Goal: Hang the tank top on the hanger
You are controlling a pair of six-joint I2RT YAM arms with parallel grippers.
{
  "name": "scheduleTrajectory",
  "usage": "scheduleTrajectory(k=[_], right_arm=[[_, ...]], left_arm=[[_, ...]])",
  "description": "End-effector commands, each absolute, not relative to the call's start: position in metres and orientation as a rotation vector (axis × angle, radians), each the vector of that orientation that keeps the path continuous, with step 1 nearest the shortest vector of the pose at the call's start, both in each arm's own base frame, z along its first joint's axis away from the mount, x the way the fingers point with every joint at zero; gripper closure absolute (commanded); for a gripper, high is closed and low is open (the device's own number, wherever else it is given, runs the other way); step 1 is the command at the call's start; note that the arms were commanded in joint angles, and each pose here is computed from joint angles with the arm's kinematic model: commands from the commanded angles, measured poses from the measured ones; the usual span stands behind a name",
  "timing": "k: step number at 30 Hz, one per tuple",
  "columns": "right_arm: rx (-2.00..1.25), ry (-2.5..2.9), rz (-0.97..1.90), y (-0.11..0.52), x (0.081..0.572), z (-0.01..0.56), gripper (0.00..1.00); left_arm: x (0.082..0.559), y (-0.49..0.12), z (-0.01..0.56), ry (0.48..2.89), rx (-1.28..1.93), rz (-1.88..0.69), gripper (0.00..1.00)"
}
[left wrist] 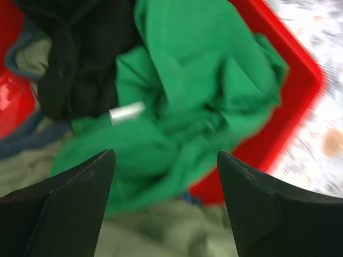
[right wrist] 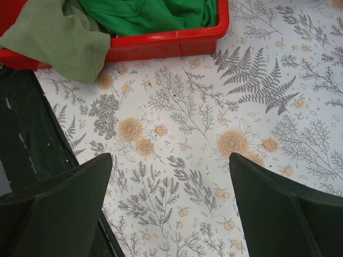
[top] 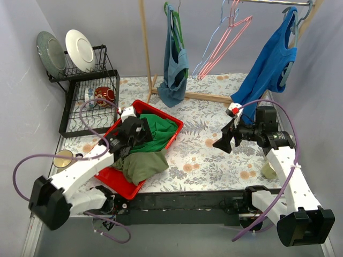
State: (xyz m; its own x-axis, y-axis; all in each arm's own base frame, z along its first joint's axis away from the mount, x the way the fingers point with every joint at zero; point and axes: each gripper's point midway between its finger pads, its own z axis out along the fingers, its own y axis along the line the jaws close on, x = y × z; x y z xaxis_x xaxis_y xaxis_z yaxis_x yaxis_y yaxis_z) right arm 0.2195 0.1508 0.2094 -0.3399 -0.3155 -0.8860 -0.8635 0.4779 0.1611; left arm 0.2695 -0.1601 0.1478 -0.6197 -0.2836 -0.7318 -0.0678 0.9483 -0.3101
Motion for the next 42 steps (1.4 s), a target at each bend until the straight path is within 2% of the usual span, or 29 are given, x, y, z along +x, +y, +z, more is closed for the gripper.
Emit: scheduleTrajectory(k=[1,6,12,15,16,17,19,22,29,30,37,42], right_arm=[[-1.008,1.822,0.775,0.151,0.226,0.215,0.01],[-1.011,1.820,0.775,0.152,0.224,0.210,0.02],[-1.010,1.823,0.772,0.151,0.223,0.205,0.01],[-1.011,1.817,0.771,0.151,0.223,0.206,0.02],[-1.011,1.817,0.771,0.151,0.222,0.207,0.02],[-1.011,1.815,0.770,0.151,0.222,0.207,0.01],[-1.012,1.814,0.769,0.151,0.221,0.208,0.02],[-1.012,1.812,0.755,0.150,0.221,0.211,0.01],[-1.066,1.768,0.654,0.142,0.224,0.233,0.02],[-1.084,1.739,0.637,0.143,0.224,0.242,0.01],[-1.117,1.674,0.632,0.146,0.220,0.269,0.01],[-1.137,1.623,0.658,0.150,0.214,0.285,0.02]], left_arm=[[0.316,-0.163,0.150,2.216,-0.245,-0.319,0.26],[0.347,-0.170,0.137,2.243,-0.282,-0.261,0.37],[0.367,-0.168,0.139,2.225,-0.295,-0.217,0.44],[0.369,-0.169,0.136,2.235,-0.281,-0.208,0.58],[0.370,-0.169,0.137,2.234,-0.275,-0.208,0.71],[0.371,-0.170,0.140,2.232,-0.270,-0.220,0.78],[0.371,-0.172,0.144,2.229,-0.257,-0.233,1.00],[0.372,-0.177,0.170,2.189,-0.250,-0.294,1.00],[0.354,-0.196,0.309,1.923,-0.161,-0.593,1.00],[0.345,-0.198,0.345,1.850,-0.134,-0.665,1.00],[0.298,-0.204,0.475,1.566,-0.010,-0.904,1.00],[0.265,-0.226,0.534,1.444,0.122,-1.126,1.00]])
